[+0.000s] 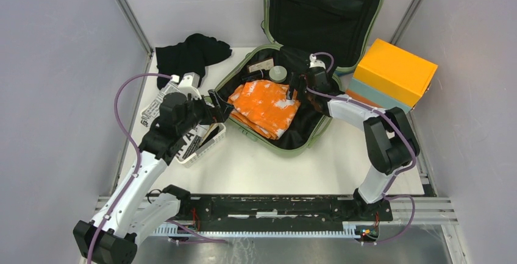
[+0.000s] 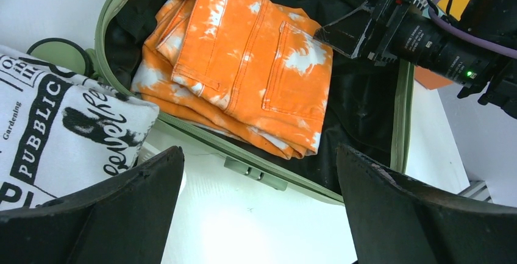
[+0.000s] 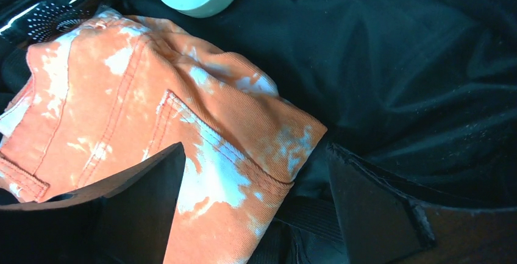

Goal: Open, take out, and arrange the luggage
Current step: Pick up the clothes from the luggage.

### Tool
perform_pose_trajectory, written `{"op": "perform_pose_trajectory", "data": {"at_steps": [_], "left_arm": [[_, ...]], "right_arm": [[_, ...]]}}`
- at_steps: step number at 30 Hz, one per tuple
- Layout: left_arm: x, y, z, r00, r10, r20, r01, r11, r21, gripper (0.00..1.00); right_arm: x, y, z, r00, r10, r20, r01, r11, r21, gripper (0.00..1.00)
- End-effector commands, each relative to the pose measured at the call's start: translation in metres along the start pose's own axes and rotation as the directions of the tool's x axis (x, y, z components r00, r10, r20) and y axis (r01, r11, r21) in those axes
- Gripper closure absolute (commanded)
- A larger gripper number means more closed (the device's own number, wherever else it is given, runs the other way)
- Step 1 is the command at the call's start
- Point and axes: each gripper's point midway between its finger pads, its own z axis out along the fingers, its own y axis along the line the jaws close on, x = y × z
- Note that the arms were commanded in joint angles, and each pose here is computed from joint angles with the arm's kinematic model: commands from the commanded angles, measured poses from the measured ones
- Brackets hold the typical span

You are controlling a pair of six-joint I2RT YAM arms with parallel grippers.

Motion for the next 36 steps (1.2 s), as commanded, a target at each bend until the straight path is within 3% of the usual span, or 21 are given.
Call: {"op": "perform_pose_trajectory", "data": {"at_steps": [1,7,18,25,27,30,36], "left_arm": [[-0.005,0.000,-0.002,1.000,-0.014,0.027,0.014,1.000,-0.010,0.00],[-0.004,0.001,-0.002,0.999,-0.023,0.024,0.023,1.000,-0.011,0.00],[-0.006,-0.001,-0.005,0.999,-0.033,0.031,0.033,0.999,-0.007,0.00],[-0.009,-0.005,-0.007,0.999,-0.035,0.035,0.035,0.999,0.004,0.00],[-0.010,-0.007,-0.008,0.999,-0.038,0.037,0.038,0.999,0.012,0.00],[-0.013,-0.014,-0.009,0.998,-0.050,0.039,0.048,0.998,0.043,0.01],[-0.016,-0.035,-0.012,0.994,-0.101,0.040,0.093,0.984,0.151,0.02]], "right_arm": [[0.001,-0.002,0.003,0.996,0.085,0.001,-0.085,0.996,0.011,0.10],[0.016,0.003,0.007,0.988,0.146,-0.039,-0.148,0.988,-0.050,0.22],[0.037,0.016,0.020,0.958,0.252,-0.134,-0.268,0.955,-0.123,0.23],[0.046,0.022,0.021,0.926,0.332,-0.179,-0.363,0.912,-0.192,0.32],[0.043,0.024,0.019,0.922,0.344,-0.176,-0.378,0.899,-0.223,0.38],[0.030,0.030,0.007,0.909,0.391,-0.146,-0.418,0.854,-0.310,0.60],[-0.007,0.033,-0.020,0.854,0.510,-0.108,-0.501,0.746,-0.438,0.87]]}}
